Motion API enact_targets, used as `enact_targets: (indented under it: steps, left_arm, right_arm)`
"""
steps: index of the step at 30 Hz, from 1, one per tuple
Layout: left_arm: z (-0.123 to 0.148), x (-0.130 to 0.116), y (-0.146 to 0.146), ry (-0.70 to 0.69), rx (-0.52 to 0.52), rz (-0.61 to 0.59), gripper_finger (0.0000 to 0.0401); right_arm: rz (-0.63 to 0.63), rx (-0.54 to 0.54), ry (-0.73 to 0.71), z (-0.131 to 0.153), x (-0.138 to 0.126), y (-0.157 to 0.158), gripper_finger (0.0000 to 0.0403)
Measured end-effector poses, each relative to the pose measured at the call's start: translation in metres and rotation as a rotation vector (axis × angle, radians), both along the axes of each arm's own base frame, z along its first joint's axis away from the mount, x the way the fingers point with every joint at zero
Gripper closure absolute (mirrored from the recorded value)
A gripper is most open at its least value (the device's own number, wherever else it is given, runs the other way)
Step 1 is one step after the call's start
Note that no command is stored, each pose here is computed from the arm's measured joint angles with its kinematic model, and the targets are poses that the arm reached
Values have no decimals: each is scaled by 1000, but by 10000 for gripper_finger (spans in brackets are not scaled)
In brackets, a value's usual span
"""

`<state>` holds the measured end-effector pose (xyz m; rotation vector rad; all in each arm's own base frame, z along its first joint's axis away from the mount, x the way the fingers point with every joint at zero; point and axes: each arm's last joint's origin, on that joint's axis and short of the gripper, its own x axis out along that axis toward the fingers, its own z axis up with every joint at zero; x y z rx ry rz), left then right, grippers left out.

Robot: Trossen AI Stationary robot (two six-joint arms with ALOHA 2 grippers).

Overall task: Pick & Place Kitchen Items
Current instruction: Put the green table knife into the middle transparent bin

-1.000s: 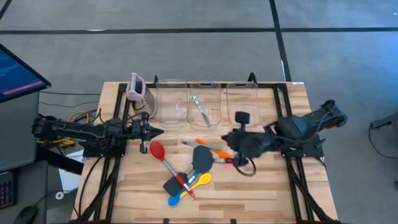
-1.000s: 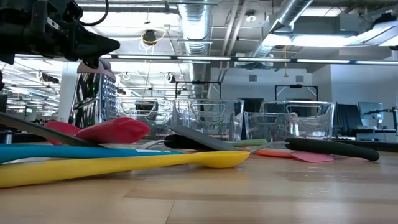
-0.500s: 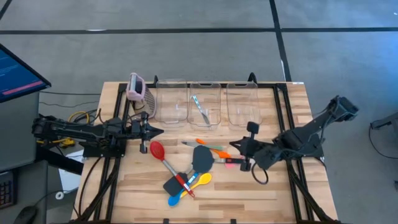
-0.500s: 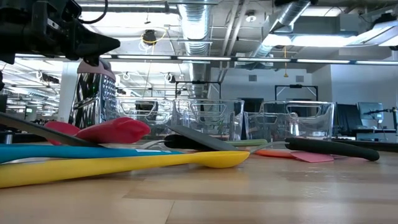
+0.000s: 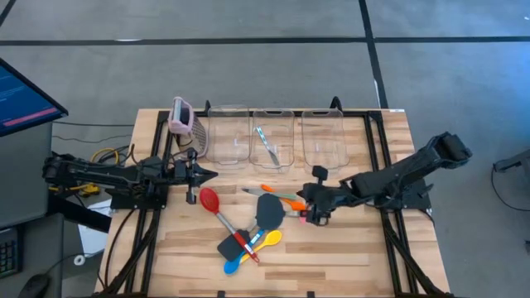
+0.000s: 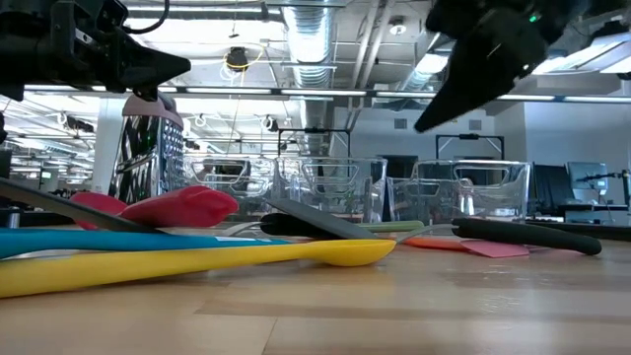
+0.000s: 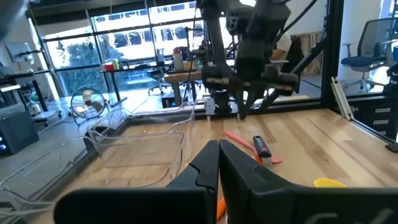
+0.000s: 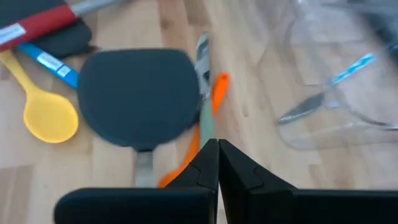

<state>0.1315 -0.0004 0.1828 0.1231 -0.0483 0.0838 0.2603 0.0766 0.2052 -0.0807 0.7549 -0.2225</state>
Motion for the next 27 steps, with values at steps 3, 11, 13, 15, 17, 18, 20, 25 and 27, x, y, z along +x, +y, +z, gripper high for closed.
enact_targets:
  steps: [3, 11, 13, 15, 17, 18, 20, 25, 27]
  left_arm:
    - [0, 0, 0, 0, 0, 0, 399]
    - [0, 0, 0, 0, 0, 0, 399]
    - [0, 0, 0, 0, 0, 0, 399]
    - [0, 0, 0, 0, 0, 0, 399]
    - [0, 0, 0, 0, 0, 2, 399]
    - [0, 0, 0, 0, 0, 2, 399]
    - [0, 0, 0, 0, 0, 3, 399]
    - [0, 0, 0, 0, 0, 6, 399]
    - [0, 0, 0, 1, -2, 5, 399]
  right_arm:
    - [34, 6, 64, -10, 9, -6, 403]
    - [45, 24, 137, -19, 36, -23, 400]
    - [41, 42, 151, -17, 42, -28, 393]
    - [48, 78, 197, -15, 47, -33, 379]
    - [29, 121, 256, -16, 51, -39, 359]
    - [15, 140, 293, -18, 53, -43, 348]
    - [-11, 166, 350, -21, 58, -49, 325]
    - [2, 195, 473, -31, 70, -60, 279]
    - [23, 207, 470, -33, 78, -60, 266]
